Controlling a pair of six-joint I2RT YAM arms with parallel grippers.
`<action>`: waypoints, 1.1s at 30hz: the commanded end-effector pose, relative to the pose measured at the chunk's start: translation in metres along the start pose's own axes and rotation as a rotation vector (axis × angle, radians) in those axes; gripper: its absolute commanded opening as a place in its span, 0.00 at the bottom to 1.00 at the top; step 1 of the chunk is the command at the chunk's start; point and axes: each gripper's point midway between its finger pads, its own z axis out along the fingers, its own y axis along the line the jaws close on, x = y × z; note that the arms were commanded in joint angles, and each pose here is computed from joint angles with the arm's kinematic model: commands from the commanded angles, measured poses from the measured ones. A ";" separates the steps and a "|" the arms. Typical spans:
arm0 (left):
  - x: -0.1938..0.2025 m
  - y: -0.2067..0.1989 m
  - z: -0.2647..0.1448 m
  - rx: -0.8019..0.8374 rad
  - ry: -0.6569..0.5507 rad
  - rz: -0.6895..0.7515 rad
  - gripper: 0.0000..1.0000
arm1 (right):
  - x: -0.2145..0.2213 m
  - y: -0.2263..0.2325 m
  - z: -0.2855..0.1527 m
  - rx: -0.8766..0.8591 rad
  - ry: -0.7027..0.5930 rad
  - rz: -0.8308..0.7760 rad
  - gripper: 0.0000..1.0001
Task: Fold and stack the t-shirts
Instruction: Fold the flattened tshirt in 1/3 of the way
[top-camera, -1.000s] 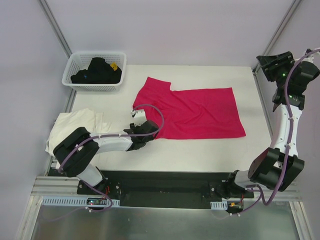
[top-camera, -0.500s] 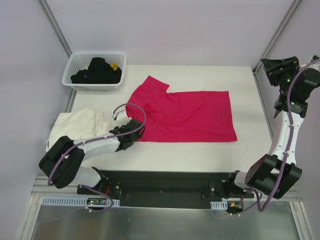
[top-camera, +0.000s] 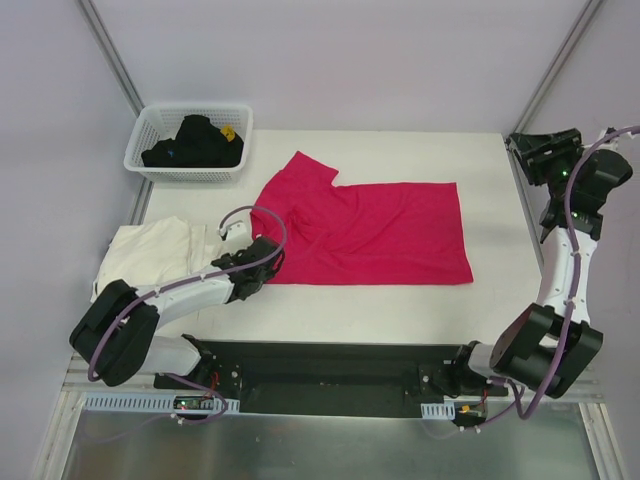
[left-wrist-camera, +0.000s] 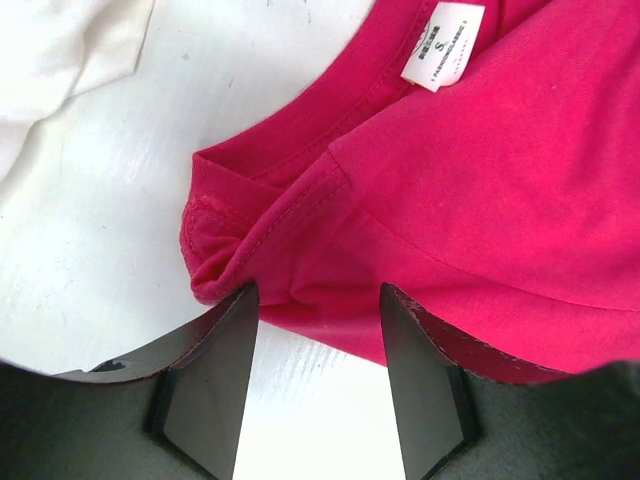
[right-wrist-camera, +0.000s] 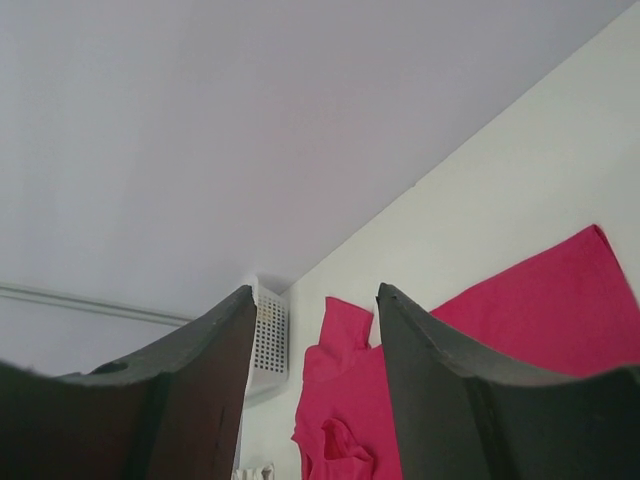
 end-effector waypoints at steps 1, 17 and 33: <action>-0.023 -0.003 -0.012 0.022 -0.055 0.008 0.51 | 0.023 -0.009 0.012 -0.030 0.076 0.030 0.55; -0.115 -0.014 -0.051 0.048 -0.362 -0.030 0.53 | 0.173 -0.103 0.057 0.175 0.431 0.096 0.56; -0.192 -0.105 -0.042 0.075 -0.551 0.184 0.53 | 0.170 -0.143 0.102 0.202 0.460 0.129 0.57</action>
